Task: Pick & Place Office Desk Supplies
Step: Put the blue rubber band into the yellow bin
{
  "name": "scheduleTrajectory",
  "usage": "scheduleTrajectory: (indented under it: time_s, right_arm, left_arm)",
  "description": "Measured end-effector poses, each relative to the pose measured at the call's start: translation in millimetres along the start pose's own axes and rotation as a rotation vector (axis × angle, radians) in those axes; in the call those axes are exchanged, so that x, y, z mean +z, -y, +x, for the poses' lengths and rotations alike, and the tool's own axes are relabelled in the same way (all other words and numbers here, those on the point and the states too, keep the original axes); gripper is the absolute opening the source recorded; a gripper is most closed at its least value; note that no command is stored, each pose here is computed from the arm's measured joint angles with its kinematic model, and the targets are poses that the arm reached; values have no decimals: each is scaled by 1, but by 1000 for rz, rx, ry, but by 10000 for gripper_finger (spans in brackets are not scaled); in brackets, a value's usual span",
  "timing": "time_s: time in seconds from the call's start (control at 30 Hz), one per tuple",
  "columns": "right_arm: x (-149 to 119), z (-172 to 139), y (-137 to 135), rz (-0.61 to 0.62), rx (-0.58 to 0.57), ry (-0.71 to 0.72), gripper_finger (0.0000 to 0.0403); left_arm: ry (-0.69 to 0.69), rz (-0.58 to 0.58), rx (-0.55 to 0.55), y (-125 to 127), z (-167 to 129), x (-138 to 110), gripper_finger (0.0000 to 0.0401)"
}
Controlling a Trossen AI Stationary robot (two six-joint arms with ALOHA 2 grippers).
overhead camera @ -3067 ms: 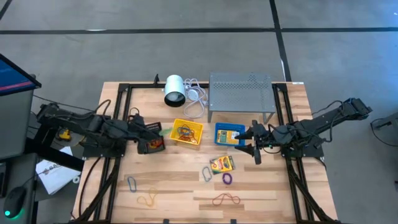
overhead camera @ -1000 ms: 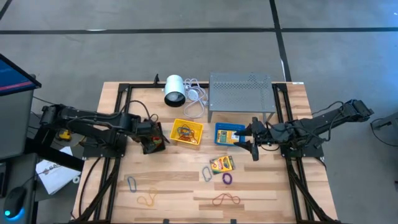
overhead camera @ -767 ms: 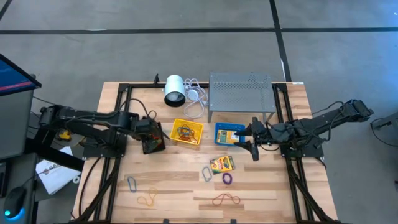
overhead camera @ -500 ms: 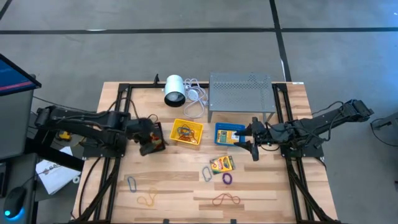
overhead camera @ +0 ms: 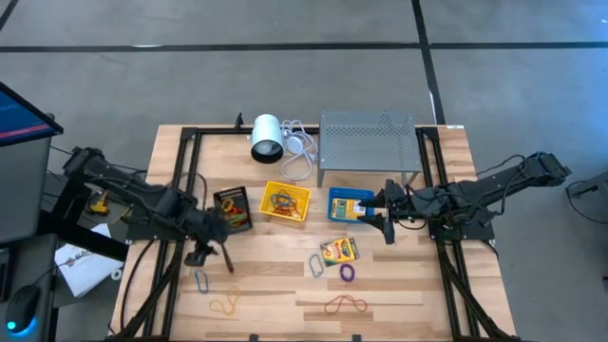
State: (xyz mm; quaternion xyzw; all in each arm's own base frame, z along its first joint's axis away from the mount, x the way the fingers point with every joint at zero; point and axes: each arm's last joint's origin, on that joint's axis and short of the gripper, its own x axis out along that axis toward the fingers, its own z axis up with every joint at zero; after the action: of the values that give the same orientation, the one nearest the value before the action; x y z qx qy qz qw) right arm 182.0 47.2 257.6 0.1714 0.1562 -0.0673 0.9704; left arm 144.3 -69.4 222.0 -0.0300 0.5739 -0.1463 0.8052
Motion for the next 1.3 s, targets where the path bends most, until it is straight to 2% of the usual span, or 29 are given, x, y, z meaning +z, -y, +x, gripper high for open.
scheduleTrajectory:
  time_s: [0.17,0.4,0.57,0.8,1.0,1.3]
  right_arm:
    - [1,0,1,5,-7,4,217]
    - [1,0,2,11,-34,15,217]
    - [0,0,2,9,-35,12,217]
    - [0,0,2,9,-35,11,217]
    - [0,0,1,8,-31,9,217]
    - [0,0,1,12,-29,9,217]
  left_arm:
    - [-173,94,-15,15,18,-7,178]
    - [-285,164,-47,29,35,-9,182]
    - [-361,284,-59,42,55,-12,182]
    - [-508,330,-19,51,82,-19,182]
    - [-513,353,-13,57,102,-19,182]
    - [-492,354,39,58,107,-17,182]
